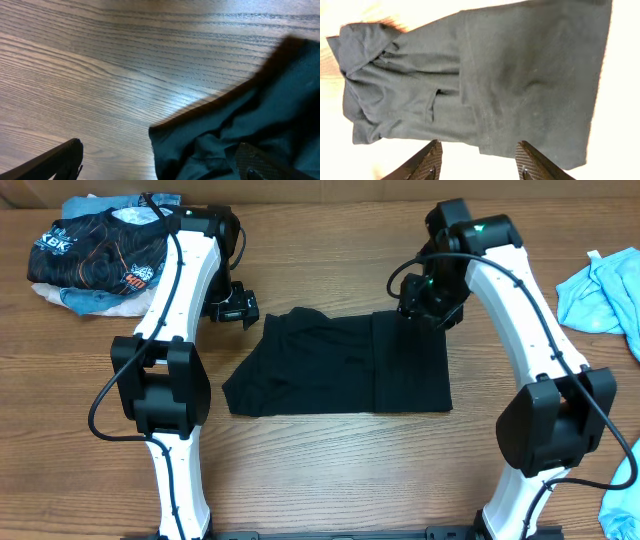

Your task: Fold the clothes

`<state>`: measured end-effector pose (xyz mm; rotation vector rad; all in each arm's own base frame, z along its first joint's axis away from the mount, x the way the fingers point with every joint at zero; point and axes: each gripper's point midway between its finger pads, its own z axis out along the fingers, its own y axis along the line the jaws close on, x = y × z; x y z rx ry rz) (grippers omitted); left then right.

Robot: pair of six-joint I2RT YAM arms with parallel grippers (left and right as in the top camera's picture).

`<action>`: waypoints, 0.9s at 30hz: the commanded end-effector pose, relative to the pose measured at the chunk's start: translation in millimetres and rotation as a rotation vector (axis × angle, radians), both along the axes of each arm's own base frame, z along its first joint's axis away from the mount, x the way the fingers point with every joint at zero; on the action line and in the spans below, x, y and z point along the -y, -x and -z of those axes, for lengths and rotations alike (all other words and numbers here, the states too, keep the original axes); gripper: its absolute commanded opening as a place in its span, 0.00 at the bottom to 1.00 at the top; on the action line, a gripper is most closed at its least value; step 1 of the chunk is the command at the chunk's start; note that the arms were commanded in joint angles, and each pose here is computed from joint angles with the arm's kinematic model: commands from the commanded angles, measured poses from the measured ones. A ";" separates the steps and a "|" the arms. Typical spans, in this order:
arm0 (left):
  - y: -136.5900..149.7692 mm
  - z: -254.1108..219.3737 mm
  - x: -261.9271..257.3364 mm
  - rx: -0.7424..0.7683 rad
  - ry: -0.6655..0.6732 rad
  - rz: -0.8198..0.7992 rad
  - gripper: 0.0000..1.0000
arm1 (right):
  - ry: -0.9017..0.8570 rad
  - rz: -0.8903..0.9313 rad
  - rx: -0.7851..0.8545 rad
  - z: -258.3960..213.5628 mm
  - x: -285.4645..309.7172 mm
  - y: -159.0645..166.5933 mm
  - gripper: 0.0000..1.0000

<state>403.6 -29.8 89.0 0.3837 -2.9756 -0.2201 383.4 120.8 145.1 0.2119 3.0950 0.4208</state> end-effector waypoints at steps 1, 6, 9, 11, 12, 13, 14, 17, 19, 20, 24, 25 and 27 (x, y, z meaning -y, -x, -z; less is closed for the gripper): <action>-3.2 -13.1 0.8 0.038 0.011 0.009 1.00 | 0.031 0.021 0.080 -11.1 16.2 -14.3 0.31; -3.3 -13.0 0.8 0.038 0.011 0.009 1.00 | 0.030 0.019 0.067 15.9 14.5 -17.7 0.04; -2.2 -13.2 0.7 0.034 0.011 0.009 1.00 | 0.035 0.022 0.038 45.8 14.7 -16.7 0.04; -2.0 -13.2 0.6 0.033 0.011 0.009 1.00 | 0.026 0.022 0.034 60.8 13.0 -17.0 0.04; -2.1 -13.2 0.6 0.033 0.011 0.009 1.00 | 0.015 0.021 0.035 66.4 11.3 -17.5 0.04; -2.3 -13.2 0.7 0.034 0.011 0.009 1.00 | -0.004 0.018 0.039 71.5 8.1 -18.4 0.04; -2.4 -13.2 0.7 0.034 0.011 0.009 1.00 | -0.024 0.017 0.043 75.3 4.7 -19.4 0.04; -2.7 -13.1 0.8 0.036 0.011 0.009 1.00 | -0.087 0.009 0.055 84.0 -6.5 -23.3 0.04; -2.5 -13.2 0.7 0.035 0.011 0.009 1.00 | -0.110 0.001 0.060 92.2 -12.3 -25.7 0.04; -2.4 -13.2 0.7 0.034 0.011 0.009 1.00 | -0.112 0.001 0.057 97.1 -13.3 -26.7 0.04; -2.2 -13.2 0.7 0.034 0.011 0.009 1.00 | -0.111 0.000 0.038 122.5 -14.5 -32.3 0.04; -2.2 -13.2 0.7 0.034 0.011 0.009 1.00 | -0.122 -0.008 0.036 125.7 -16.5 -32.7 0.04; -2.4 -13.2 0.7 0.034 0.011 0.009 1.00 | -0.159 -0.043 0.041 125.8 -22.3 -32.5 0.04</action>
